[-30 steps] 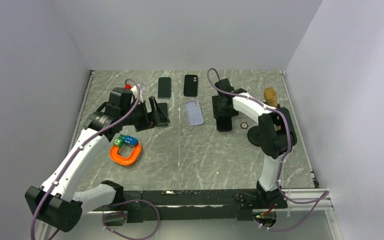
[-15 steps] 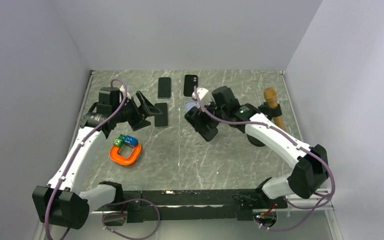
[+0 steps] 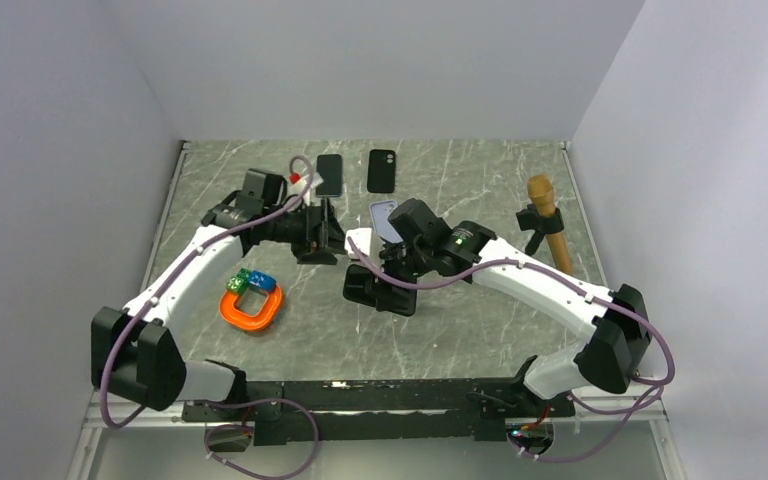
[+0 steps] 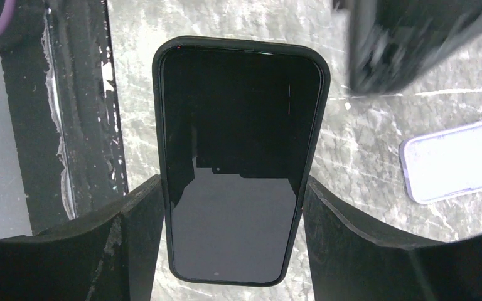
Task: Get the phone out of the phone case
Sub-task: Pick up the phone at the center of the board, then adjust the phone.
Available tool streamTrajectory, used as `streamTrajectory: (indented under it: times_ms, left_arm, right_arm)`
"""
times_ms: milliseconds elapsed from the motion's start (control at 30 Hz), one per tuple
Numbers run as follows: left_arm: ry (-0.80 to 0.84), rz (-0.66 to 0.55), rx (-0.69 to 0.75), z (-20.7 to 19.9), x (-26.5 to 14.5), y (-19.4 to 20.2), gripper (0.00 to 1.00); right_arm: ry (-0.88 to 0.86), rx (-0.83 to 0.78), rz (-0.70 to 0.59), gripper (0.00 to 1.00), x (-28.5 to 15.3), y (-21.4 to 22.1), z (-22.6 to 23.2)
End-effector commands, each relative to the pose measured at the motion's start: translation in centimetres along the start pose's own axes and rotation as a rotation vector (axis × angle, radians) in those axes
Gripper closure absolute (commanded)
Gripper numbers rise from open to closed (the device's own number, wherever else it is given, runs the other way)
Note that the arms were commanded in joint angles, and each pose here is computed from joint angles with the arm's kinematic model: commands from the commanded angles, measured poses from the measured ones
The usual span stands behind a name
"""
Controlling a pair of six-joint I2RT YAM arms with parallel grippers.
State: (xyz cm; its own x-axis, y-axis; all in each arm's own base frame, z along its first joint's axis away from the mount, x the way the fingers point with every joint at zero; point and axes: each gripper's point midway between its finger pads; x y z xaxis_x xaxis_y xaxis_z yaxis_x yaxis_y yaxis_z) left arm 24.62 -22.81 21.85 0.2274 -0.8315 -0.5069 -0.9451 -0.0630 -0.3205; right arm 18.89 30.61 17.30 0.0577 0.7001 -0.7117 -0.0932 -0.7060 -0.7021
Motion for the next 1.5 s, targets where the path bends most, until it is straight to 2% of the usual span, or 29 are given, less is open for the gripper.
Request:
streamTrajectory:
  times_ms: [0,200,400,633,667,767,800,867,900,933,1033,1133,1167,1267,1367,1467]
  left_arm:
    - [0.137,0.152,0.118,-2.4,1.1,3.1,0.16]
    - [0.144,0.245,0.095,-2.0,2.5,4.8,0.26]
    - [0.184,0.299,0.089,-2.8,3.2,6.1,0.53]
    - [0.157,0.28,0.131,-3.4,2.8,5.9,0.96]
    - [0.148,0.273,0.141,-3.5,2.6,5.8,1.0]
    - [0.099,0.199,0.193,-3.8,1.9,4.7,1.0]
    - [0.073,0.157,0.208,-3.9,1.6,4.2,1.0]
    - [-0.018,0.048,0.212,-3.8,0.6,2.6,1.0]
    - [-0.074,-0.014,0.201,-3.7,-0.1,1.7,1.0]
    - [-0.129,-0.082,0.19,-3.6,-0.9,0.7,1.0]
    - [-0.26,-0.292,0.113,-3.5,-3.8,-2.1,1.0]
    - [-0.312,-0.44,0.059,-4.1,-6.8,-3.7,1.0]
    - [-0.307,-0.484,0.05,-4.5,-7.8,-4.1,1.0]
    - [-0.232,-0.603,0.011,-5.8,-9.7,-5.1,1.0]
    - [-0.095,-0.741,-0.043,-7.0,-11.4,-5.9,1.0]
    - [0.063,-0.874,-0.088,-8.1,-13.4,-6.2,1.0]
  right_arm:
    - [0.043,-0.13,-0.08,1.0,-1.2,-3.9,-0.2]
    - [0.102,-0.157,-0.093,1.0,-1.5,-4.7,-0.1]
    - [0.162,-0.165,-0.115,1.0,-1.9,-5.3,-0.3]
    - [0.201,-0.147,-0.145,1.0,-2.2,-5.5,-0.3]
    - [0.209,-0.145,-0.153,1.0,-2.3,-5.5,-0.4]
    - [0.271,-0.105,-0.151,0.98,-2.4,-5.5,-1.4]
    - [0.309,-0.076,-0.145,0.86,-2.5,-5.3,-2.1]
    - [0.389,-0.009,-0.139,0.53,-2.9,-4.9,-3.3]
    - [0.432,0.026,-0.146,0.21,-3.1,-4.6,-3.8]
    - [0.464,0.053,-0.157,0.03,-3.3,-4.3,-4.1]
    - [0.543,0.162,-0.184,0.0,-3.9,-3.3,-4.9]
    - [0.686,0.41,-0.222,0.0,-5.2,-2.4,-6.7]
    - [0.662,0.475,-0.222,0.0,-5.1,-2.5,-6.8]
    - [0.444,0.729,-0.203,0.0,-4.5,-2.5,-7.2]
    - [0.216,0.925,-0.253,0.0,-4.4,-5.0,-7.2]
    - [0.028,0.987,-0.425,0.0,-6.4,-9.8,-6.8]
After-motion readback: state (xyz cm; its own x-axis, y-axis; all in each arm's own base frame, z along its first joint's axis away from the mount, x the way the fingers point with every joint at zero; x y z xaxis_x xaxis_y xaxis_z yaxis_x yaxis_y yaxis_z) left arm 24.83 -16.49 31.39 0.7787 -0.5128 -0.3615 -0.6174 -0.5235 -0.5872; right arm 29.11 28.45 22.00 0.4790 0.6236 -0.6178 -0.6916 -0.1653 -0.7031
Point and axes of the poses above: each gripper's point midway between its finger pads, its own x axis out along the fingers, its own z axis along the line the jaws close on, y = z × x, and after that the axes turned 2 degrees about x, right-handed
